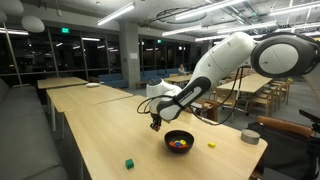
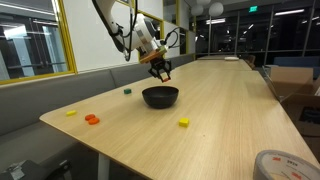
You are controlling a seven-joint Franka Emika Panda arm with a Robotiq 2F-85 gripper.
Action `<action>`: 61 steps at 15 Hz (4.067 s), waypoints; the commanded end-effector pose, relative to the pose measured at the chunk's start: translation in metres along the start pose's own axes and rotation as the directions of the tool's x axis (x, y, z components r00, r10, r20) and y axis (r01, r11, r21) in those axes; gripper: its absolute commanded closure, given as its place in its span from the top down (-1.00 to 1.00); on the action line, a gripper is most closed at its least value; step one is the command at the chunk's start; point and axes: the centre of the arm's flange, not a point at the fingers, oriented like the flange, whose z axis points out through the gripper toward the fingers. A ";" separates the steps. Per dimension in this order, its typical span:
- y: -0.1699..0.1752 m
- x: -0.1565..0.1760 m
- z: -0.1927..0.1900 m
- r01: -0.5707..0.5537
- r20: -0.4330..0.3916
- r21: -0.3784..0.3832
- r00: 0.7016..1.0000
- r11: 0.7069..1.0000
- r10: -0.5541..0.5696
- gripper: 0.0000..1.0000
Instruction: Put the rings inside the black bowl
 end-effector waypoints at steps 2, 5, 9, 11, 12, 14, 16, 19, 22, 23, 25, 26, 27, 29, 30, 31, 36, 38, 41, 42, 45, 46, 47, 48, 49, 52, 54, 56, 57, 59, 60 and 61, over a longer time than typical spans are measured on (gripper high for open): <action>0.007 -0.025 -0.027 -0.084 0.156 -0.112 0.983 0.990 0.101 -0.65; 0.009 -0.036 -0.031 -0.115 0.289 -0.166 0.944 0.979 0.160 -0.65; 0.005 -0.047 -0.032 0.001 0.380 0.038 0.925 0.999 -0.016 -0.65; 0.003 -0.049 -0.030 0.041 0.367 0.143 0.926 0.989 -0.091 -0.65; 0.004 -0.049 -0.027 0.053 0.365 0.195 0.923 0.979 -0.122 -0.65; 0.006 -0.051 -0.024 0.065 0.360 0.279 0.918 0.958 -0.167 -0.62; 0.010 -0.055 -0.021 0.061 0.360 0.331 0.914 0.942 -0.186 0.36; 0.013 -0.063 -0.021 0.067 0.320 0.385 0.926 0.921 -0.201 0.77; 0.003 -0.079 -0.032 0.125 0.228 0.415 0.944 0.901 -0.236 1.00; -0.001 -0.084 -0.036 0.147 0.194 0.425 0.949 0.893 -0.248 1.00; -0.015 -0.098 -0.048 0.202 0.123 0.426 0.953 0.882 -0.278 1.00; -0.023 -0.105 -0.054 0.235 0.091 0.421 0.950 0.876 -0.299 1.00; -0.030 -0.112 -0.060 0.261 0.061 0.416 0.948 0.871 -0.314 1.00; -0.045 -0.127 -0.073 0.298 0.017 0.406 0.943 0.864 -0.333 1.00; -0.052 -0.134 -0.079 0.307 0.000 0.401 0.942 0.863 -0.335 1.00; -0.059 -0.142 -0.084 0.305 -0.012 0.401 0.945 0.864 -0.328 1.00; -0.090 -0.164 -0.082 0.256 0.002 0.468 0.957 0.846 -0.291 1.00; -0.101 -0.168 -0.077 0.236 0.026 0.486 0.959 0.842 -0.283 1.00; -0.118 -0.172 -0.068 0.221 0.062 0.491 0.956 0.843 -0.287 1.00; -0.123 -0.173 -0.066 0.212 0.076 0.486 0.956 0.848 -0.283 1.00; -0.138 -0.179 -0.061 0.157 0.120 0.457 0.964 0.876 -0.236 1.00; -0.143 -0.181 -0.061 0.136 0.130 0.443 0.968 0.886 -0.214 1.00; -0.148 -0.183 -0.060 0.121 0.130 0.431 0.972 0.894 -0.194 1.00; -0.153 -0.185 -0.060 0.103 0.131 0.418 0.976 0.903 -0.172 1.00; -0.158 -0.188 -0.060 0.090 0.126 0.409 0.980 0.908 -0.154 1.00; -0.171 -0.196 -0.061 0.072 0.117 0.393 0.985 0.917 -0.127 1.00; -0.179 -0.201 -0.063 0.088 0.107 0.397 0.984 0.913 -0.141 1.00; -0.187 -0.206 -0.064 0.108 0.094 0.406 0.983 0.908 -0.159 1.00; -0.192 -0.208 -0.065 0.116 0.088 0.407 0.982 0.906 -0.165 1.00; -0.200 -0.212 -0.068 0.117 0.082 0.399 0.983 0.910 -0.163 1.00; -0.205 -0.213 -0.069 0.117 0.080 0.396 0.984 0.911 -0.161 1.00; -0.209 -0.215 -0.070 0.118 0.076 0.388 0.984 0.914 -0.159 1.00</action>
